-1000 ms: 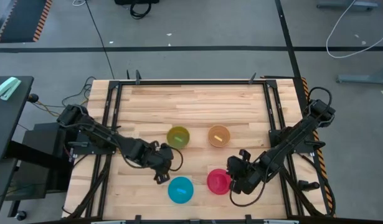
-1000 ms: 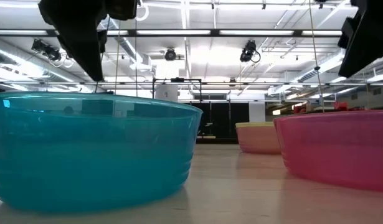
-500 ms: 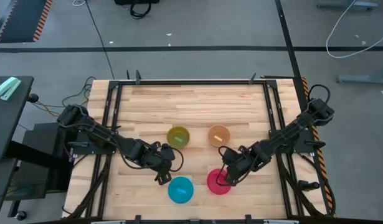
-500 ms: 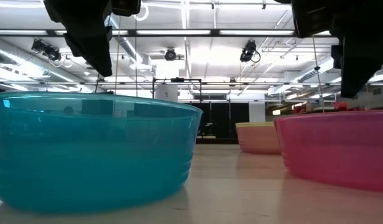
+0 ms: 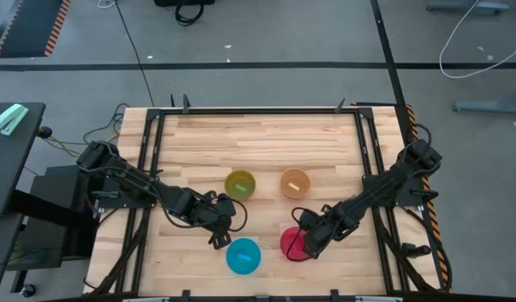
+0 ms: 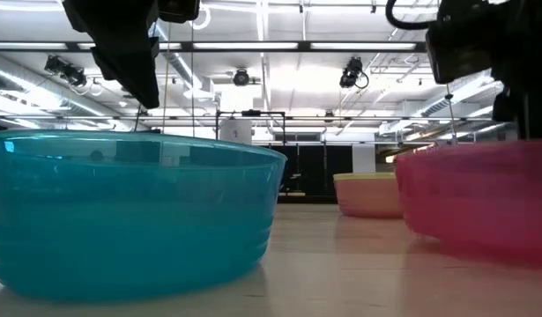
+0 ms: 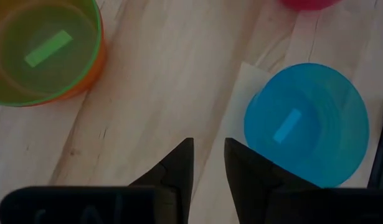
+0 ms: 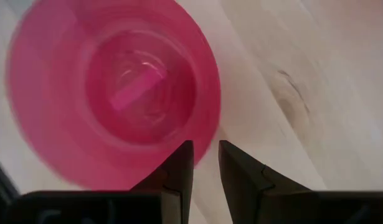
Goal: Nest bowls inside each other
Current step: Stack the pink bowl on the yellow bowl
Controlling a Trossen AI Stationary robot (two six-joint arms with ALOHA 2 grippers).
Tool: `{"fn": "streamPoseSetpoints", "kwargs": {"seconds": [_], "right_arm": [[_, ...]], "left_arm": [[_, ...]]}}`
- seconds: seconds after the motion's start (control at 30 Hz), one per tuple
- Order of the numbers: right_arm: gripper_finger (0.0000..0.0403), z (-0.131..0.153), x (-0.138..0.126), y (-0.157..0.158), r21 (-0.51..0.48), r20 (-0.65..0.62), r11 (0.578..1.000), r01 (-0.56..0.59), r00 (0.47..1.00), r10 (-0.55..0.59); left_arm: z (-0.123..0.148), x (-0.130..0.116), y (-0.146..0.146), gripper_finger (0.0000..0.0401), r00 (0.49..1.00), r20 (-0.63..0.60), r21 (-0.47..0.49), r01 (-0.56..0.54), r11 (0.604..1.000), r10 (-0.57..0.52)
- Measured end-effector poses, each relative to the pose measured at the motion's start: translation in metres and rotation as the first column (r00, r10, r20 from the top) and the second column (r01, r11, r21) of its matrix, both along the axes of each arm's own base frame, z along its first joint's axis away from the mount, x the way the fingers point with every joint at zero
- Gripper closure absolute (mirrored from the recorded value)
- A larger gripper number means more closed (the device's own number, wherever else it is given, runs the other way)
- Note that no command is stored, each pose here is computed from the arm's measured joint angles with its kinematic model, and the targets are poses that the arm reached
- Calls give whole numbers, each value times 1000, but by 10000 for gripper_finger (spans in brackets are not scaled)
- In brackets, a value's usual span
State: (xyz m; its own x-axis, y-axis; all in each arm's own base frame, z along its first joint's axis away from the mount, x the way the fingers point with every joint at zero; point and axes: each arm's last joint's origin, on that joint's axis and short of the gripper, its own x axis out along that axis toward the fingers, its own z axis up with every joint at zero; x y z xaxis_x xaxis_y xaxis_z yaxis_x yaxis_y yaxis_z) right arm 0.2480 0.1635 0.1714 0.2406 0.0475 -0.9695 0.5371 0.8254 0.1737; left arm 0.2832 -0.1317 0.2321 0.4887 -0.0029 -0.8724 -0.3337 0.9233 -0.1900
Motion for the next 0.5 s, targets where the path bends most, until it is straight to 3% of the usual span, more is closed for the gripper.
{"fn": "streamPoseSetpoints", "kwargs": {"seconds": [0.5], "right_arm": [[324, -16, 5, 2, -18, -33, 1000, -5, 999, 4]], "left_arm": [[0, 0, 0, 306, 1000, 4, 14, 2, 1000, -2]]}}
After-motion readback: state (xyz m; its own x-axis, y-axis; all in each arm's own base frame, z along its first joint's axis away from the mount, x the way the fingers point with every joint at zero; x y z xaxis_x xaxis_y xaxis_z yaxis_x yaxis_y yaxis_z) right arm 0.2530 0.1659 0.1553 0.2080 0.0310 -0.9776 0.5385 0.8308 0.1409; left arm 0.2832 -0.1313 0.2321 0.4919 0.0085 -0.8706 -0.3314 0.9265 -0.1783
